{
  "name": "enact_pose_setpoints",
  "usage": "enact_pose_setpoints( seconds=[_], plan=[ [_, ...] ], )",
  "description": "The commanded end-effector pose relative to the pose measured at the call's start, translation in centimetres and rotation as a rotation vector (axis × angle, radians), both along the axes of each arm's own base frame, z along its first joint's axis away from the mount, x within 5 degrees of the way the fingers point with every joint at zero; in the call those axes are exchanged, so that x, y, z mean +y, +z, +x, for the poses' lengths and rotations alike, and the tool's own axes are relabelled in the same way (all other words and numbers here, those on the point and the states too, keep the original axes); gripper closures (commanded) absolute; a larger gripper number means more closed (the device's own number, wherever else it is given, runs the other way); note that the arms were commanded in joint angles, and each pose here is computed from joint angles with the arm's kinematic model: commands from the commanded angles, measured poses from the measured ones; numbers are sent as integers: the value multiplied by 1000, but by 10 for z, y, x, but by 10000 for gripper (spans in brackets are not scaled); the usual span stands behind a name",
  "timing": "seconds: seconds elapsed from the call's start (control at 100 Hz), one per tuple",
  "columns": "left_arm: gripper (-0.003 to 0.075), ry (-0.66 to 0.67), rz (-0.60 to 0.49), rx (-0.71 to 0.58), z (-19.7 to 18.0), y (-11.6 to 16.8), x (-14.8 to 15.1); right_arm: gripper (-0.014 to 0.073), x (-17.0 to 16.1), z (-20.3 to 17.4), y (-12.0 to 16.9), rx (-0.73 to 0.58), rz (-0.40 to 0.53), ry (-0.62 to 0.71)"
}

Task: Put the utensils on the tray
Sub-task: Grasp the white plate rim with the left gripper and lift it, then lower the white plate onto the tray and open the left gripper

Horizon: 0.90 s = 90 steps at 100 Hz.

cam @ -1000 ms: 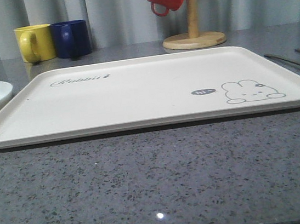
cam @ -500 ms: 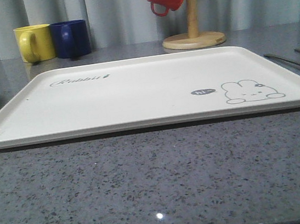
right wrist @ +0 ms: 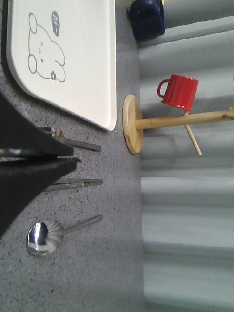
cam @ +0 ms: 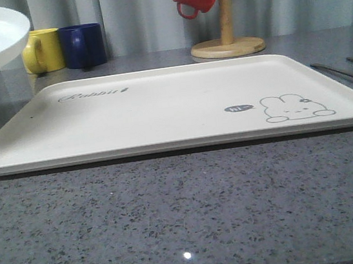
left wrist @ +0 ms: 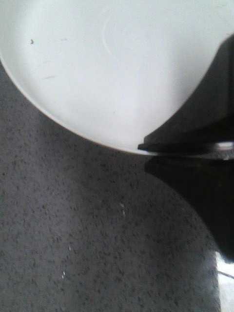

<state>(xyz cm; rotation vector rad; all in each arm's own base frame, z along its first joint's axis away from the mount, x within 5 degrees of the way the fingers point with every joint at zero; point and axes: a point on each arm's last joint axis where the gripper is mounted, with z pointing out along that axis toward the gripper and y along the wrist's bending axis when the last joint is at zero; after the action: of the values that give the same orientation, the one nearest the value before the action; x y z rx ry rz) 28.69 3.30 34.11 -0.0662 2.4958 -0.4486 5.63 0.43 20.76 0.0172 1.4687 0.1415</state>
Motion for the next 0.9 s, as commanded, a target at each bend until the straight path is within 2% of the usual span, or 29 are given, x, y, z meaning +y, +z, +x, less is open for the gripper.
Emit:
enact_pose_setpoints(
  seconds=[0.0,0.28,0.5,0.66,0.89],
  plan=[
    [740,-29,-51,-115,2,23,-20,664,0,-3,9,-107,4,0],
    [740,-202,-86,-55,34,9,-85,664,0,-3,9,-107,4,0],
    [740,-276,-13,22,60,-11,-125,664,0,-3,9,-107,4,0],
    [740,-310,1,72,73,-29,-140,664,0,-3,9,-107,4,0],
    [739,-311,8,135,83,-51,-141,664,0,-3,9,-107,4,0]
  ],
)
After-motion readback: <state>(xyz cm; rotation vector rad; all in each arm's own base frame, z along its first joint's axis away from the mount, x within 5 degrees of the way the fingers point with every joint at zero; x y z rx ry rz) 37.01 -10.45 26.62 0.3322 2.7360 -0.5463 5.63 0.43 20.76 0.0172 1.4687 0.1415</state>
